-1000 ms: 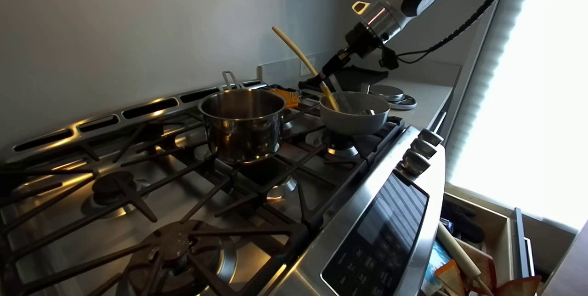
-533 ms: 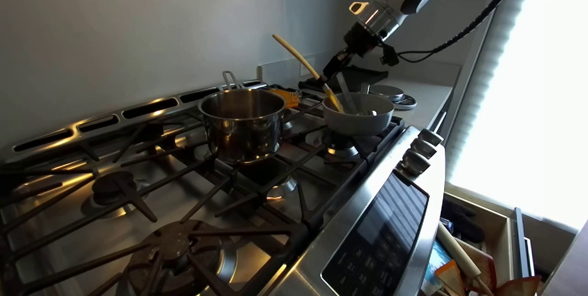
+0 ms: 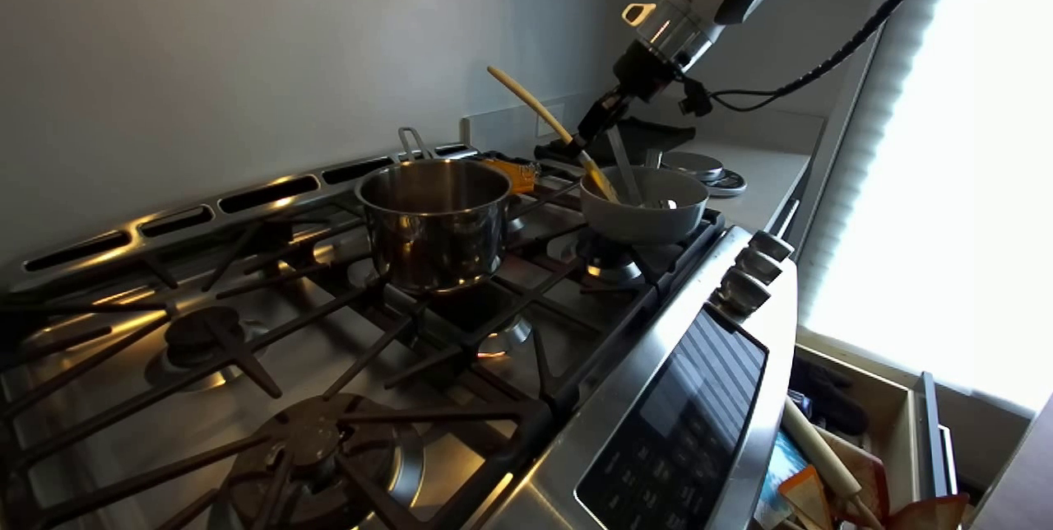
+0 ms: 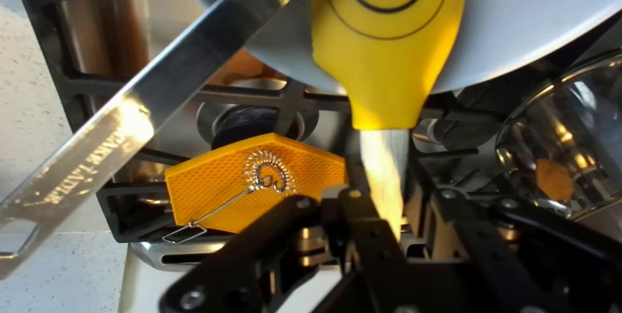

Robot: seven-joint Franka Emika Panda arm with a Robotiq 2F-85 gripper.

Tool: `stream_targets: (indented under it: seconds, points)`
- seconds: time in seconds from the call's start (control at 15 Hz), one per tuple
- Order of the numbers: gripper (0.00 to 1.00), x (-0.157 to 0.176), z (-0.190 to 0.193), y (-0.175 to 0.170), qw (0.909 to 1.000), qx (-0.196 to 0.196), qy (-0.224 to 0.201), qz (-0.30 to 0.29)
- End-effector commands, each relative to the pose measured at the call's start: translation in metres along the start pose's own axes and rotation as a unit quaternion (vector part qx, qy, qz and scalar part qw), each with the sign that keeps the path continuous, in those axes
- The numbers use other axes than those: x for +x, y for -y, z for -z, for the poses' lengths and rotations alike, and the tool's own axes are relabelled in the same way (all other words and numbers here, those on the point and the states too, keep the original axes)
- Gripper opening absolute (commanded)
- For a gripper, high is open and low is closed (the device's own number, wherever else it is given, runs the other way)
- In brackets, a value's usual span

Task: Remove the spatula from the pot and put it in the grey bowl

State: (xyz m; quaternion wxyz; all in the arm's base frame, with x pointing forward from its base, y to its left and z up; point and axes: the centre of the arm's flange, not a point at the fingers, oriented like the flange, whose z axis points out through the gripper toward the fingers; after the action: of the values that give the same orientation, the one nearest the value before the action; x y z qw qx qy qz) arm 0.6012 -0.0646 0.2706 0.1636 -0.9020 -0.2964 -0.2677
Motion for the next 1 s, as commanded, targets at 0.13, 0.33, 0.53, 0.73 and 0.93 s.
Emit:
stream_targets:
  seconds: [0.13,0.33,0.53,0.73,0.93]
  points:
    - [0.69,-0.004,0.001,0.001,0.9998,-0.014,0.011,-0.004]
    - [0.91,-0.003,0.001,0.002,0.9998,-0.018,0.009,-0.003]
    - [1.00,-0.001,0.003,0.006,0.9998,-0.019,0.004,0.003]
    - [1.00,0.006,0.006,0.023,0.9997,-0.013,-0.004,0.018]
    - [1.00,0.017,0.019,0.052,0.9980,-0.036,-0.015,0.049]
